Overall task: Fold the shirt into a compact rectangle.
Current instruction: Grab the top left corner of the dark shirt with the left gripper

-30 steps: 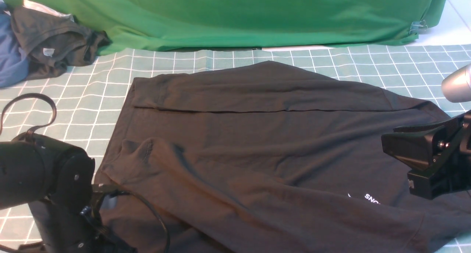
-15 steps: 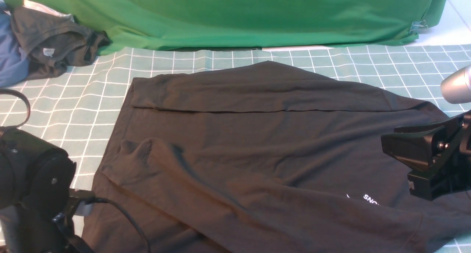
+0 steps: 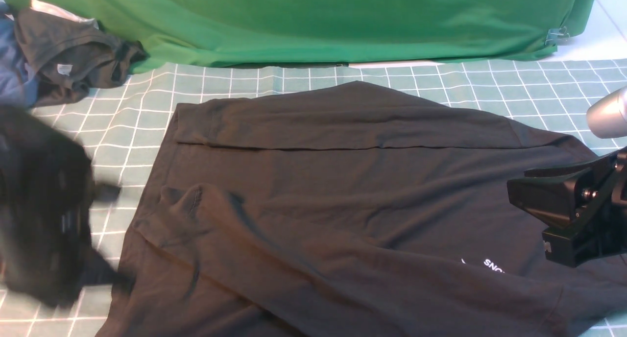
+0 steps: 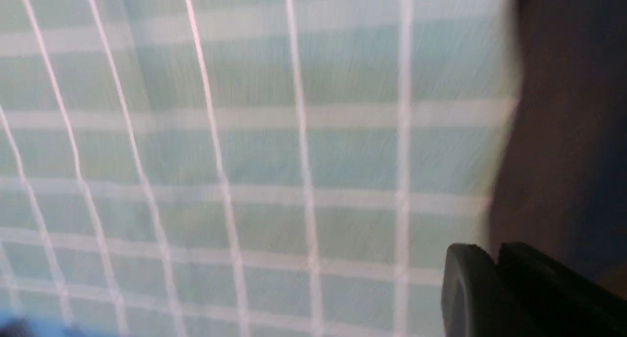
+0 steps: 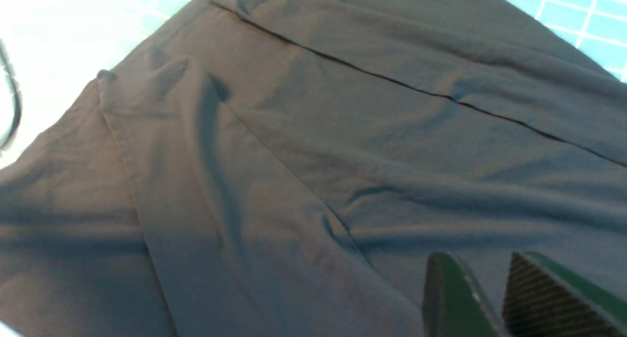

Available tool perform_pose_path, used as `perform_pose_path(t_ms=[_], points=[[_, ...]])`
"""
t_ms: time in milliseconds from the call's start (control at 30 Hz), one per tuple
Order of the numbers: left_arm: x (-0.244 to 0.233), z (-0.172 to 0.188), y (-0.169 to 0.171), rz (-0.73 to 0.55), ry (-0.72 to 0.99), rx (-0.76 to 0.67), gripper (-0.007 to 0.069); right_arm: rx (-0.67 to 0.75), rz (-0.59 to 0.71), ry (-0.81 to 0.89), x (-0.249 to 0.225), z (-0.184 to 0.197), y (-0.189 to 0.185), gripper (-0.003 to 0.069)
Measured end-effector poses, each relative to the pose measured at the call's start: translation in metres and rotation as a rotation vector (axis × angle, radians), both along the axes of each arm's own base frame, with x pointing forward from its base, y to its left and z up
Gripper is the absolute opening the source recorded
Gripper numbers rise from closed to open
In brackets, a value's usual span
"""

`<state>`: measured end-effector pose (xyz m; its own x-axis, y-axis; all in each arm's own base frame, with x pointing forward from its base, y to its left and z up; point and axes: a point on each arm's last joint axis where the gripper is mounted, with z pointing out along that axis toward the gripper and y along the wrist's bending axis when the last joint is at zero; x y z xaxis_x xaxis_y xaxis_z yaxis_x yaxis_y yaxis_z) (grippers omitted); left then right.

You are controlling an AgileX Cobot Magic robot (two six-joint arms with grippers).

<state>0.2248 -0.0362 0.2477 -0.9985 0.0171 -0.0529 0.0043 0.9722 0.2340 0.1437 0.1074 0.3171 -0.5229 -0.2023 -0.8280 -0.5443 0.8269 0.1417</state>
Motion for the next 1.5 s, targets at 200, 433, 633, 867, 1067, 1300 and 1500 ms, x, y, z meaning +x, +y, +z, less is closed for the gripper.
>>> perform_pose_path(t_ms=[200,433,633,867,1067,1300,1500], points=[[0.068,0.070,-0.001,0.116,-0.279,-0.270,0.0033,-0.001,0.001,-0.001,0.000,0.000,0.000,0.0165],[0.153,0.063,0.004,0.125,-0.368,-0.251,0.0041,-0.002,0.001,0.001,0.000,0.000,0.000,0.0165],[0.204,0.010,0.004,0.109,-0.305,-0.176,0.0133,-0.016,0.003,0.021,-0.001,-0.002,-0.001,0.0165],[0.243,-0.046,0.000,0.090,-0.325,-0.181,0.0356,-0.025,0.005,0.034,-0.002,-0.003,-0.001,0.0165],[0.256,-0.072,-0.001,0.068,-0.355,-0.178,0.0473,-0.026,0.005,0.036,-0.002,-0.003,-0.001,0.0165],[0.260,-0.092,-0.002,0.091,-0.342,-0.183,0.0491,-0.026,0.005,0.036,-0.002,-0.003,-0.001,0.0165],[0.261,-0.093,-0.002,0.096,-0.343,-0.188,0.0437,-0.026,0.005,0.036,-0.002,-0.003,-0.001,0.0165]])
